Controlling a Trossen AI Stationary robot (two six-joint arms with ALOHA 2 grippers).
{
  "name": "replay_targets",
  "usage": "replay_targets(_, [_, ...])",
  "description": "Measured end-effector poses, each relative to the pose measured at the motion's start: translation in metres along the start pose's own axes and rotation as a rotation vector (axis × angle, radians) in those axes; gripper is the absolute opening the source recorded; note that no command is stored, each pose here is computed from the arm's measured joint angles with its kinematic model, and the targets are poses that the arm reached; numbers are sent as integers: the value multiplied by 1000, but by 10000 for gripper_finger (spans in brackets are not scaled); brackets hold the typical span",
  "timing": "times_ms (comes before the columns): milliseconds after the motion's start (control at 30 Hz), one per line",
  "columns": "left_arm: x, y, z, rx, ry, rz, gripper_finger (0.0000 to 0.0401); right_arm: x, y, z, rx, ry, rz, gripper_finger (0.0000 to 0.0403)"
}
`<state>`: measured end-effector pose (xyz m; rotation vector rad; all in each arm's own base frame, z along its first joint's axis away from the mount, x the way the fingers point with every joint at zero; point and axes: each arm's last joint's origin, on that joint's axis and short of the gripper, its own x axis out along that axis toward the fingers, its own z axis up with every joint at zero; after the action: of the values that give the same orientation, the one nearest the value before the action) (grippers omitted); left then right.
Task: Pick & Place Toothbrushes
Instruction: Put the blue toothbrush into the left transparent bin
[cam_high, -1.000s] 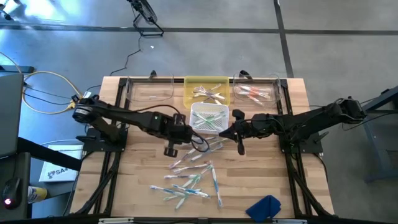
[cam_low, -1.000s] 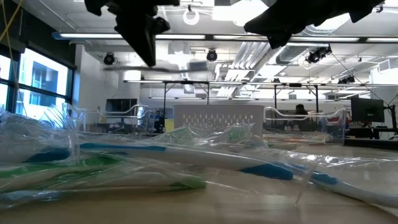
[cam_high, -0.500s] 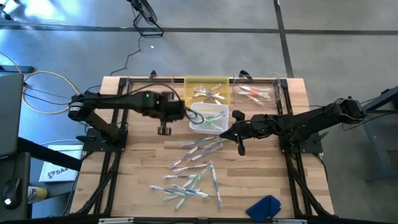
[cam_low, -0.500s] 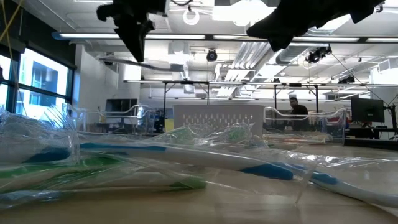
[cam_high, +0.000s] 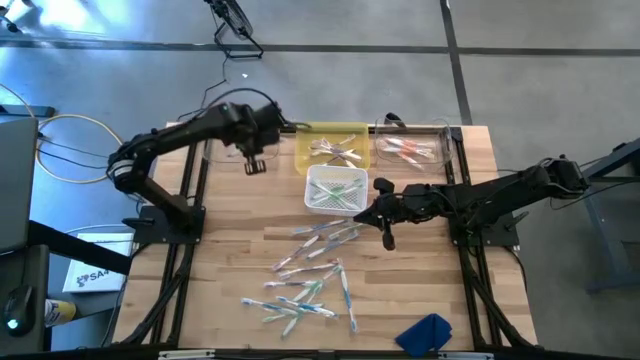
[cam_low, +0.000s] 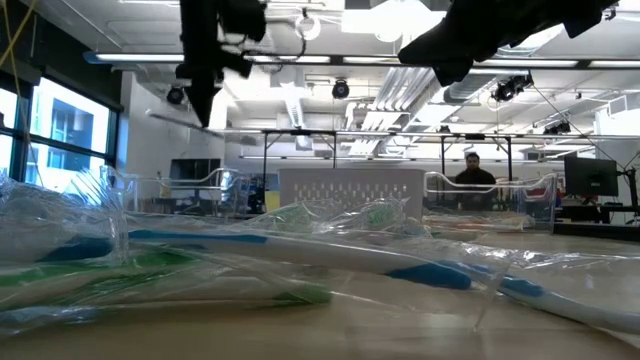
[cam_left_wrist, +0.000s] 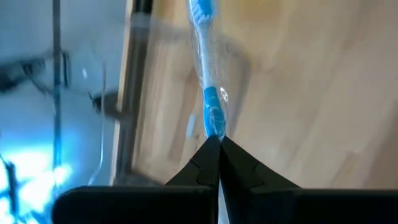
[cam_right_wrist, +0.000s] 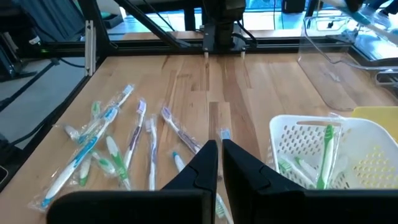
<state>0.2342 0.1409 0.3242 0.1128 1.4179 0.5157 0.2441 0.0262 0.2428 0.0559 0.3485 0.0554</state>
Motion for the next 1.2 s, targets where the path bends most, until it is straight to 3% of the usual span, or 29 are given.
replay_targets(233, [39, 35, -28, -107, 134, 1, 0, 0, 1, 0, 0, 3, 25, 16])
replay_targets(567, [92, 62, -49, -153, 25, -2, 0, 0, 1, 0, 0, 2, 20, 16])
replay_targets(900, [122, 70, -73, -185, -22, -73, 0, 0, 0, 0, 0, 2, 16, 16])
replay_targets(1200, [136, 72, -73, -176, -94, -46, 0, 0, 1, 1, 1, -14, 15, 16])
